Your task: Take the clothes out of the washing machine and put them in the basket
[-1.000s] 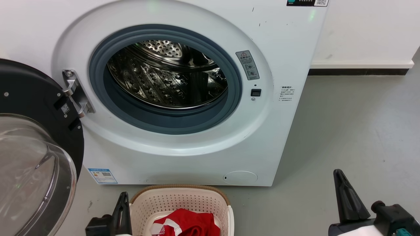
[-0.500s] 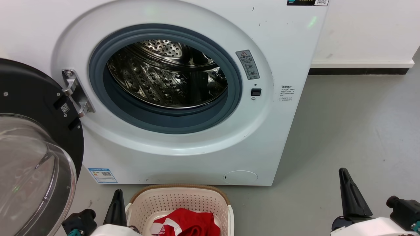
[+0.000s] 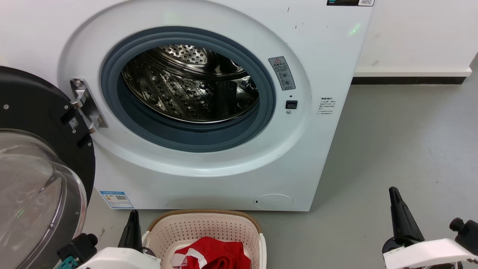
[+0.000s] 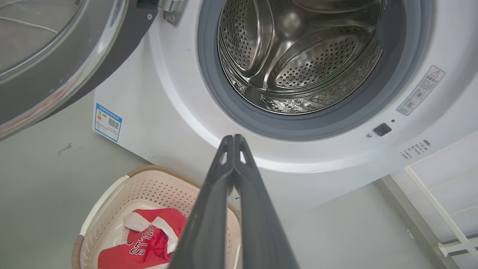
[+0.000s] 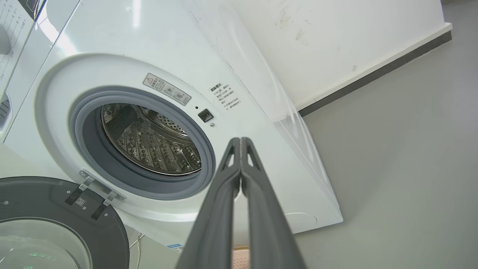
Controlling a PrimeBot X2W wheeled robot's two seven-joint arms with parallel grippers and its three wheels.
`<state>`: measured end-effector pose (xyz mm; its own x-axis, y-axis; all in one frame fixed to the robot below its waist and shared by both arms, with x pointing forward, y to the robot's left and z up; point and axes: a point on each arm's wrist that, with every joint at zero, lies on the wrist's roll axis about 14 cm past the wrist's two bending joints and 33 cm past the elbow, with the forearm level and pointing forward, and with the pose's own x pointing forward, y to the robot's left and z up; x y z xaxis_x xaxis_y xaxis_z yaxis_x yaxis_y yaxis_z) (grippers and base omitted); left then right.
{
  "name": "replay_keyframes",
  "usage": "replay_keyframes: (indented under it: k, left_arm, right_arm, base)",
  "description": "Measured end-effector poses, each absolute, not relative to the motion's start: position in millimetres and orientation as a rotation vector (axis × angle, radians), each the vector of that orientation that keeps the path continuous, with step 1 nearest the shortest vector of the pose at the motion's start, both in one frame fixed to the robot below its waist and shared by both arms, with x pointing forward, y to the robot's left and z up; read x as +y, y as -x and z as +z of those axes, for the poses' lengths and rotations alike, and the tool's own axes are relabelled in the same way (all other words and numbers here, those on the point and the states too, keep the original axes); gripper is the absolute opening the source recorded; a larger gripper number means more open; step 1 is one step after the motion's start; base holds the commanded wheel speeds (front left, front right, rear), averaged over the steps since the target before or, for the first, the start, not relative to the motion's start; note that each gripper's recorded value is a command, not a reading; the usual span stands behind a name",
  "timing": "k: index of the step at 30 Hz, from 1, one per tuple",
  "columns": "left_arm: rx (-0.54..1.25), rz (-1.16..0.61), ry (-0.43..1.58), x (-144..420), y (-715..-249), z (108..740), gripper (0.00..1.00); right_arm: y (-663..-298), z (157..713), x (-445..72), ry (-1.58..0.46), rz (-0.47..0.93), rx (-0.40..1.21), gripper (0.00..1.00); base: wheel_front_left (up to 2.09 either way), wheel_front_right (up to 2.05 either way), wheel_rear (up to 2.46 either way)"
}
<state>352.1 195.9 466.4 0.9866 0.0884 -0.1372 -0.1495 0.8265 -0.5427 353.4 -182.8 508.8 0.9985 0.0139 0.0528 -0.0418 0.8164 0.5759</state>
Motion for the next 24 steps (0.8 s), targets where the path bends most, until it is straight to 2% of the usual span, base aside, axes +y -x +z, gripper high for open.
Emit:
replay_keyframes:
  k: [24]
  left_arm:
    - [0.106,0.122,0.926,197,-364,472,0.0]
  right_arm:
    - [-364,503,-192,-0.939,-0.008,-0.011,0.0]
  base:
    - [0.0,0.0,0.0]
